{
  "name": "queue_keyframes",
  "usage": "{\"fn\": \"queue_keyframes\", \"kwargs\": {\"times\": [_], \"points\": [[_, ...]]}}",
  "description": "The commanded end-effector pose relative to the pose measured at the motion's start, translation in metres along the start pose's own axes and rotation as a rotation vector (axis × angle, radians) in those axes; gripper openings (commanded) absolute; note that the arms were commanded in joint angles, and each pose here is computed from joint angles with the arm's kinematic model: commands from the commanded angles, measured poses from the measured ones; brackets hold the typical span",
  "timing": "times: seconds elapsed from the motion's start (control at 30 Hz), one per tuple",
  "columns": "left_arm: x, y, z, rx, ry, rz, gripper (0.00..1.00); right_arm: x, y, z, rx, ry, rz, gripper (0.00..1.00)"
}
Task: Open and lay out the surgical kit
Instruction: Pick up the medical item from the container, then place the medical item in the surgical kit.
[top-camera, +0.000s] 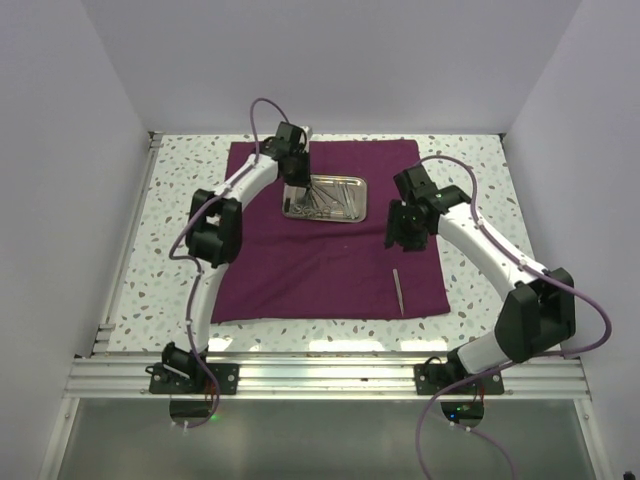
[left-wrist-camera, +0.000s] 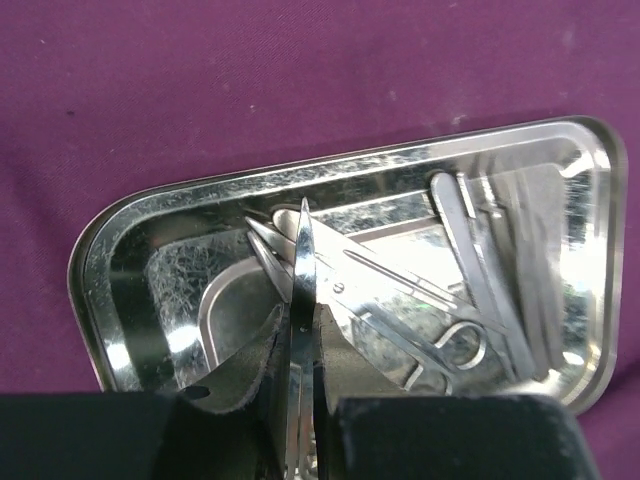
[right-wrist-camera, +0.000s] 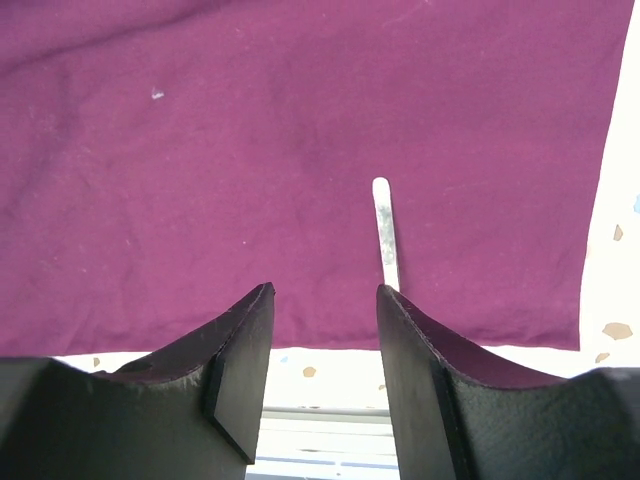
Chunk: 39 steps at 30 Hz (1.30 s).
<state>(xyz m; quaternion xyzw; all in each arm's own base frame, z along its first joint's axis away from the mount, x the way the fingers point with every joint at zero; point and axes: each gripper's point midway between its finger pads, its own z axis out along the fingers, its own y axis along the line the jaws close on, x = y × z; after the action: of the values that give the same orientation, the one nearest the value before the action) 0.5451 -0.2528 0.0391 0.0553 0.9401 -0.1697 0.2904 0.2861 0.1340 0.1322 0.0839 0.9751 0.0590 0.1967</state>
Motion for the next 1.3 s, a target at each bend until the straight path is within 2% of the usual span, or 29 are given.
{"fn": "queue_keyframes", "kwargs": {"times": [0.0,0.13,0.27,0.47,0.53,0.57,0.63,0.67,0.73,0.77,0.8,0.83,0.9,0.93,0.97,1.0,1.03,1.13,1.27], "points": [[-0.063,-0.024,-0.076,0.103,-0.150,-0.015,0.00,-0.015,0.016,-0.005,-0.058,-0.024,-0.004,0.49],[-0.072,-0.019,-0.104,0.102,-0.188,-0.025,0.00,-0.027,0.025,-0.003,-0.077,-0.035,-0.005,0.49],[-0.050,-0.016,-0.123,0.092,-0.168,-0.025,0.00,-0.053,0.045,-0.002,-0.121,-0.077,-0.012,0.49],[0.015,-0.006,-0.159,0.073,-0.099,-0.046,0.00,-0.105,0.083,0.024,-0.158,-0.108,-0.017,0.49],[0.044,-0.001,-0.173,0.065,-0.070,-0.049,0.00,-0.120,0.093,0.034,-0.164,-0.117,-0.018,0.49],[0.073,0.008,-0.171,0.045,-0.018,-0.060,0.00,-0.133,0.102,0.050,-0.164,-0.117,-0.014,0.49],[0.085,0.011,-0.188,0.033,-0.039,-0.059,0.00,-0.156,0.117,0.056,-0.184,-0.151,-0.010,0.47],[0.104,0.017,-0.194,0.015,-0.021,-0.067,0.00,-0.153,0.122,0.080,-0.185,-0.110,-0.008,0.47],[0.124,0.024,-0.197,-0.004,0.005,-0.079,0.00,-0.170,0.134,0.089,-0.201,-0.137,0.001,0.46],[0.142,0.029,-0.200,-0.014,0.027,-0.089,0.00,-0.166,0.134,0.113,-0.181,-0.104,0.009,0.45],[0.152,0.031,-0.201,-0.023,0.044,-0.099,0.00,-0.169,0.136,0.118,-0.180,-0.107,0.012,0.45],[0.159,0.034,-0.203,-0.031,0.054,-0.107,0.21,-0.177,0.142,0.118,-0.196,-0.126,0.019,0.44],[0.179,0.038,-0.208,-0.045,0.078,-0.130,0.46,-0.178,0.142,0.142,-0.183,-0.108,0.036,0.39],[0.183,0.039,-0.211,-0.050,0.079,-0.135,0.63,-0.184,0.144,0.144,-0.188,-0.119,0.042,0.36],[0.187,0.041,-0.217,-0.061,0.072,-0.140,0.69,-0.186,0.144,0.148,-0.187,-0.119,0.054,0.33],[0.191,0.043,-0.220,-0.071,0.084,-0.140,0.75,-0.185,0.141,0.159,-0.180,-0.111,0.062,0.31],[0.192,0.044,-0.223,-0.079,0.082,-0.140,0.75,-0.190,0.141,0.160,-0.184,-0.122,0.071,0.29],[0.194,0.048,-0.232,-0.106,0.077,-0.133,0.76,-0.194,0.137,0.169,-0.185,-0.122,0.106,0.25],[0.196,0.054,-0.237,-0.137,0.081,-0.131,0.75,-0.198,0.133,0.178,-0.184,-0.128,0.126,0.24]]}}
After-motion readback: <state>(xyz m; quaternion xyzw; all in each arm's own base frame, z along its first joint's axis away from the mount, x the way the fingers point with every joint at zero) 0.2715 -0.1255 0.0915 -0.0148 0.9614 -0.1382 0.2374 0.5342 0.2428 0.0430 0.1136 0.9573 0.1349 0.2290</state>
